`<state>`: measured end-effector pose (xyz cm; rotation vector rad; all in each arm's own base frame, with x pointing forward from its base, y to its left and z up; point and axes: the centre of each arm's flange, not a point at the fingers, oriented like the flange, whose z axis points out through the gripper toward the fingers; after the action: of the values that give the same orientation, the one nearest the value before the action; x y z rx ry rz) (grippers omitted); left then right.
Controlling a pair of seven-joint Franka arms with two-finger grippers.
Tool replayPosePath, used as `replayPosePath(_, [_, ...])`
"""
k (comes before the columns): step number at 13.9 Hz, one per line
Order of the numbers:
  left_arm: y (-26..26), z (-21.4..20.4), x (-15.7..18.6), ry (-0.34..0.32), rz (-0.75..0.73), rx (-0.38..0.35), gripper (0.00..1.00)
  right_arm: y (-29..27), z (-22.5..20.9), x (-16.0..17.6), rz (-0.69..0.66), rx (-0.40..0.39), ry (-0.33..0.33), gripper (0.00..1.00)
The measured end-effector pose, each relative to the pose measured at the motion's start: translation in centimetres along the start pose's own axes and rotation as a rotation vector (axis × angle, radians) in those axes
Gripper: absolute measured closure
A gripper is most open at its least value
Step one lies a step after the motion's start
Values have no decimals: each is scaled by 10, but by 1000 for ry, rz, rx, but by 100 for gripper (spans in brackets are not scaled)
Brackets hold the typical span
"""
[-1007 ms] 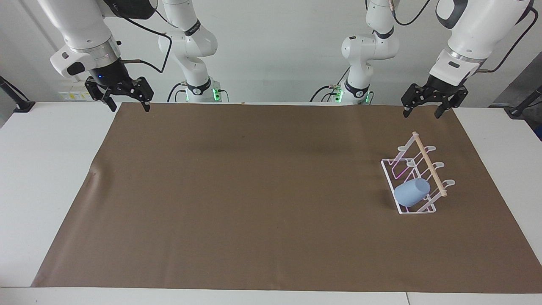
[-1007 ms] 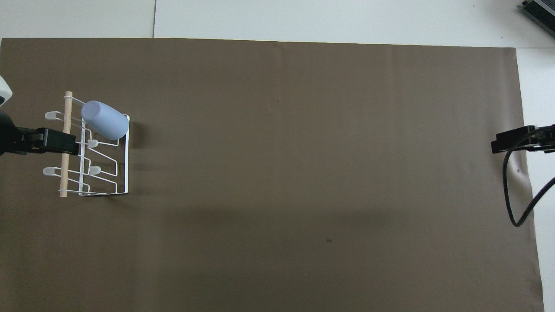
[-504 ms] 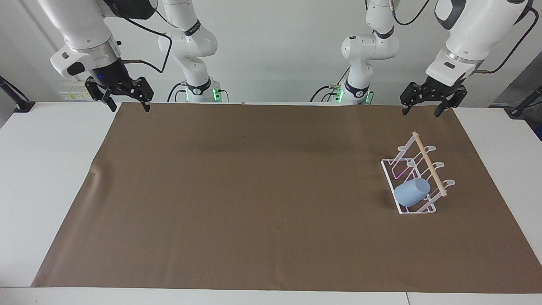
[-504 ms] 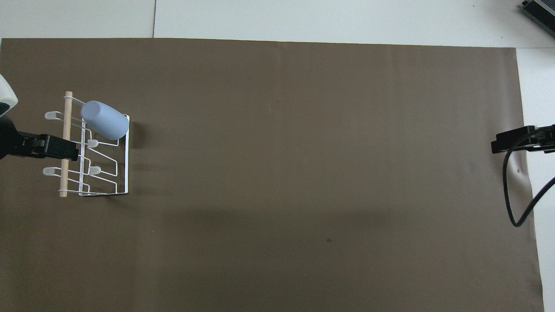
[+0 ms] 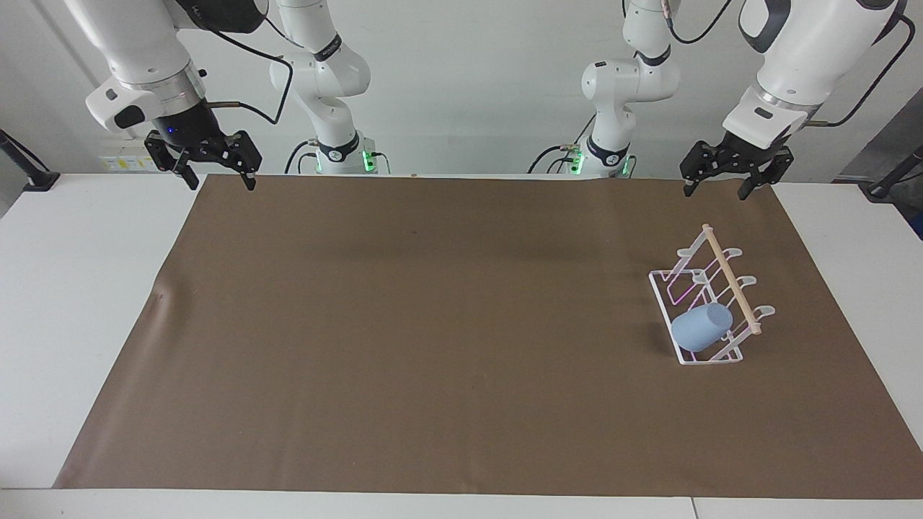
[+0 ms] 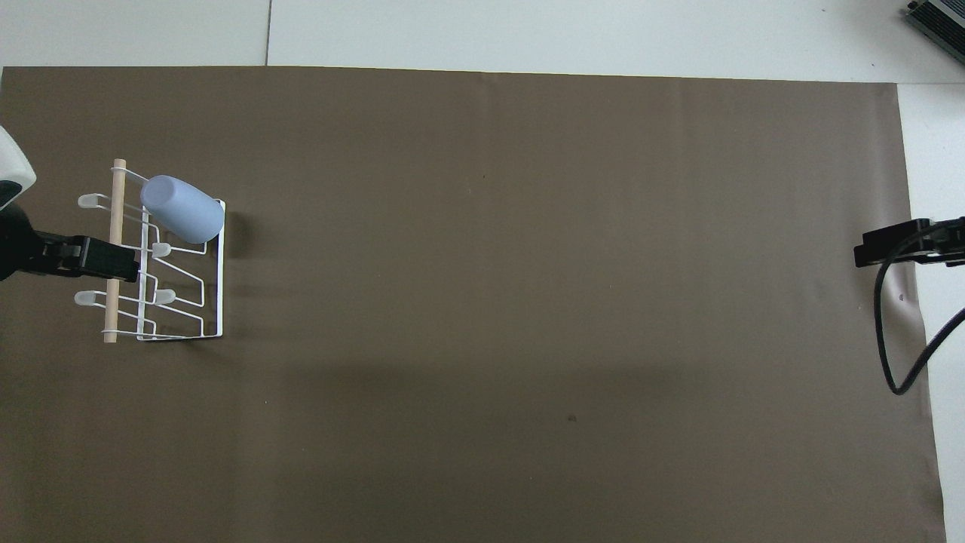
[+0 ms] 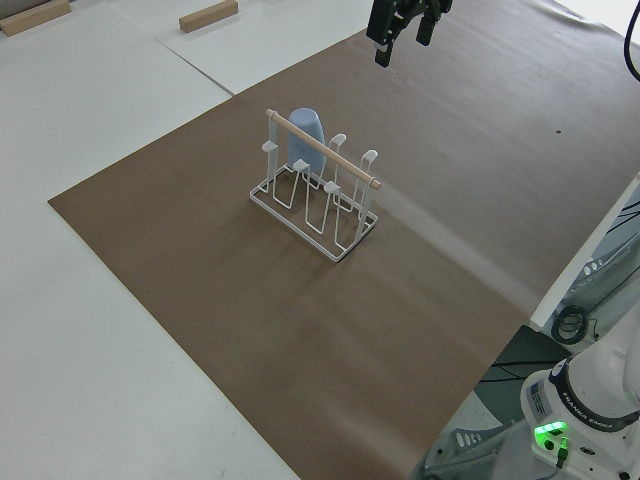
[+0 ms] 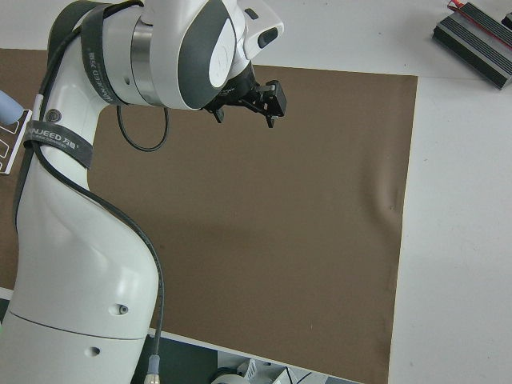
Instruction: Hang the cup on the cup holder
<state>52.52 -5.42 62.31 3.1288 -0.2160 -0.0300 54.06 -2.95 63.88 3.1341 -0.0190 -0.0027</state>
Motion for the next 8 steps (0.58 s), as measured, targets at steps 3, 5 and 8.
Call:
replayPosePath(3, [0, 0, 0, -3, 1, 0, 0, 0, 0, 0, 0, 0, 0, 0])
replayPosePath(5, [-1, -6, -1, 6, -2, 0, 0, 0, 0, 0, 0, 0, 0, 0])
replayPosePath(8, [-3, -10, -4, 9, -7, 1, 0, 0, 0, 0, 0, 0, 0, 0])
